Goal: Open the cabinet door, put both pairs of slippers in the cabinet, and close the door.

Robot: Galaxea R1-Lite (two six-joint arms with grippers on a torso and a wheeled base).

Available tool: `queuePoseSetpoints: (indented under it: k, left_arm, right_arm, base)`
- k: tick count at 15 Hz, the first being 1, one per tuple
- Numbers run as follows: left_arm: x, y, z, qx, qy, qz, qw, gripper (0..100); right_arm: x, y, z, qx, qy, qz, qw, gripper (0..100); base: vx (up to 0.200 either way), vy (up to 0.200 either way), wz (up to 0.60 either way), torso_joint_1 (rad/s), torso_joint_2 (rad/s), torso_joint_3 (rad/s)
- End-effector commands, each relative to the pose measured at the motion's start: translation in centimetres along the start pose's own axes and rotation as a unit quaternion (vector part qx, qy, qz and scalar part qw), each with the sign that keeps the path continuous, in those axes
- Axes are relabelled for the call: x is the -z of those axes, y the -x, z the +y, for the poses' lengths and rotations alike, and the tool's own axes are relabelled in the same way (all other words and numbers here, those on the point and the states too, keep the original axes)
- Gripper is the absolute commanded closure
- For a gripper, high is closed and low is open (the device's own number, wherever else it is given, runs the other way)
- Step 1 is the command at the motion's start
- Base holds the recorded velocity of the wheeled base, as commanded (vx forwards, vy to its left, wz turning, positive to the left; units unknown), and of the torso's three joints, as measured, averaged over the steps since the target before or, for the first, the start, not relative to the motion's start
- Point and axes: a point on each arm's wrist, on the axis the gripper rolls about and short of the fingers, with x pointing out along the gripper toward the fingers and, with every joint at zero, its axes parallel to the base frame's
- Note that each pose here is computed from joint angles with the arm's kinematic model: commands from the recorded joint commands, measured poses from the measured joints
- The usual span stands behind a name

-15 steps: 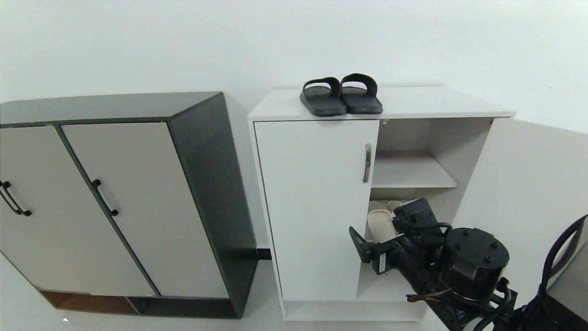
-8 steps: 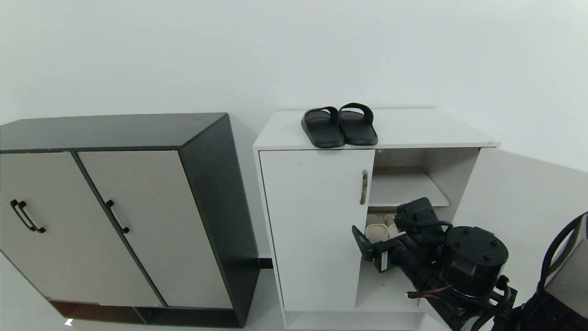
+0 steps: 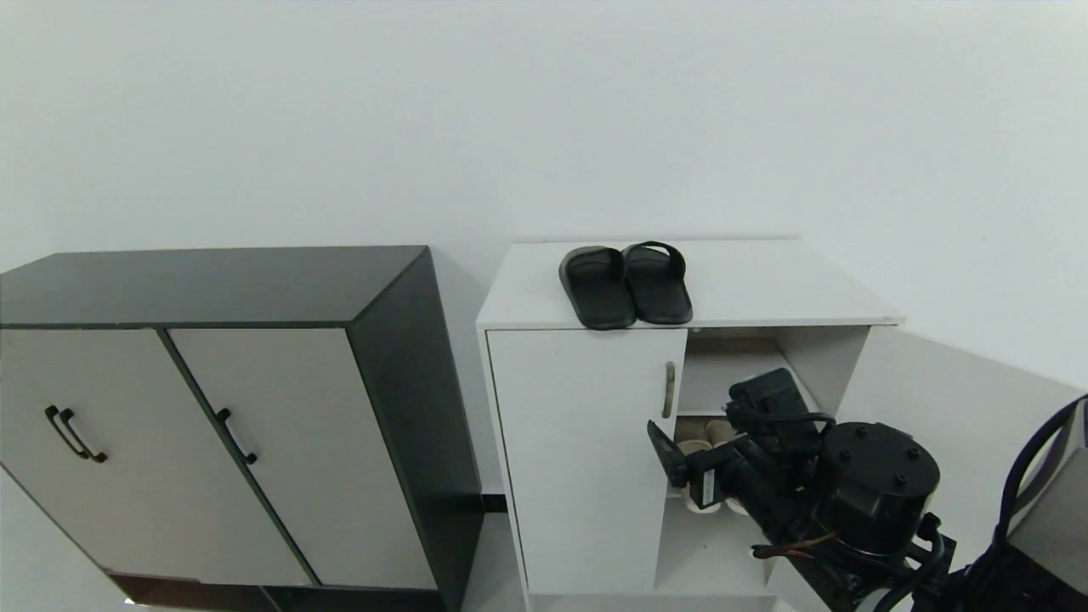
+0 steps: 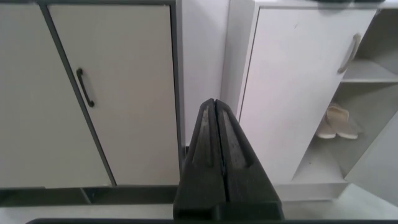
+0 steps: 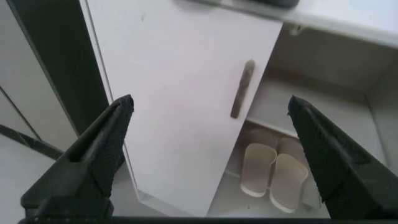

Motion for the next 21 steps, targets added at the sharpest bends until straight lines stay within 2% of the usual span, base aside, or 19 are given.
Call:
queuePoseSetpoints:
  k: [1, 6, 8, 10, 11, 13, 14, 16, 21]
  left_arm:
    - [0.0, 0.0, 0.0, 0.000, 0.000, 0.001, 1.0000, 100]
    - [0.0, 0.0, 0.0, 0.000, 0.001, 0.001, 1.0000, 100]
    - [0.0, 0.0, 0.0, 0.000, 0.001, 0.001, 1.0000, 100]
    - [0.0, 0.0, 0.0, 0.000, 0.001, 0.001, 1.0000, 100]
    - [0.0, 0.0, 0.0, 0.000, 0.001, 0.001, 1.0000, 100]
    - [0.0, 0.0, 0.0, 0.000, 0.000, 0.001, 1.0000, 100]
    - [0.0, 0.0, 0.0, 0.000, -0.001, 0.001, 1.0000, 100]
    - [0.0, 0.0, 0.0, 0.000, -0.001, 0.001, 1.0000, 100]
    - [0.0, 0.0, 0.0, 0.000, 0.000, 0.001, 1.0000, 100]
  right_arm:
    - [0.1, 0.0, 0.0, 0.000, 0.001, 0.001, 1.000, 0]
    - [0.1, 0.1, 0.0, -0.009, 0.000, 0.000, 1.000, 0]
    - [-0.1, 0.2, 0.0, -0.032, 0.000, -0.019, 0.999, 0]
    - [-0.5, 0.3, -0.6, -0.022, 0.021, -0.024, 0.999, 0]
    - [-1.4, 0.4, -0.8, -0.020, 0.011, -0.040, 0.999, 0]
    - [-2.2, 0.7, -0.9, -0.022, -0.006, -0.006, 1.000, 0]
    - [-3.5, 1.2, -1.1, -0.023, -0.030, 0.028, 0.999, 0]
    - [-5.1, 1.6, -1.2, -0.015, -0.057, 0.056, 0.997, 0]
    - [-5.1, 1.6, -1.1, -0.010, -0.058, 0.059, 0.997, 0]
  base:
    - [0.000, 0.000, 0.00, 0.261, -0.53, -0.261]
    - [0.000, 0.000, 0.00, 0.283, -0.56, -0.274]
    - [0.000, 0.000, 0.00, 0.305, -0.60, -0.293]
    - [0.000, 0.000, 0.00, 0.105, -0.22, -0.112]
    - [0.000, 0.000, 0.00, 0.041, -0.06, -0.027]
    - [0.100, 0.000, 0.00, 0.009, -0.01, -0.006]
    - [0.200, 0.000, 0.00, 0.002, 0.00, 0.002]
    - [0.200, 0.000, 0.00, -0.002, -0.01, 0.000]
    - [0.200, 0.000, 0.00, 0.006, 0.00, 0.004]
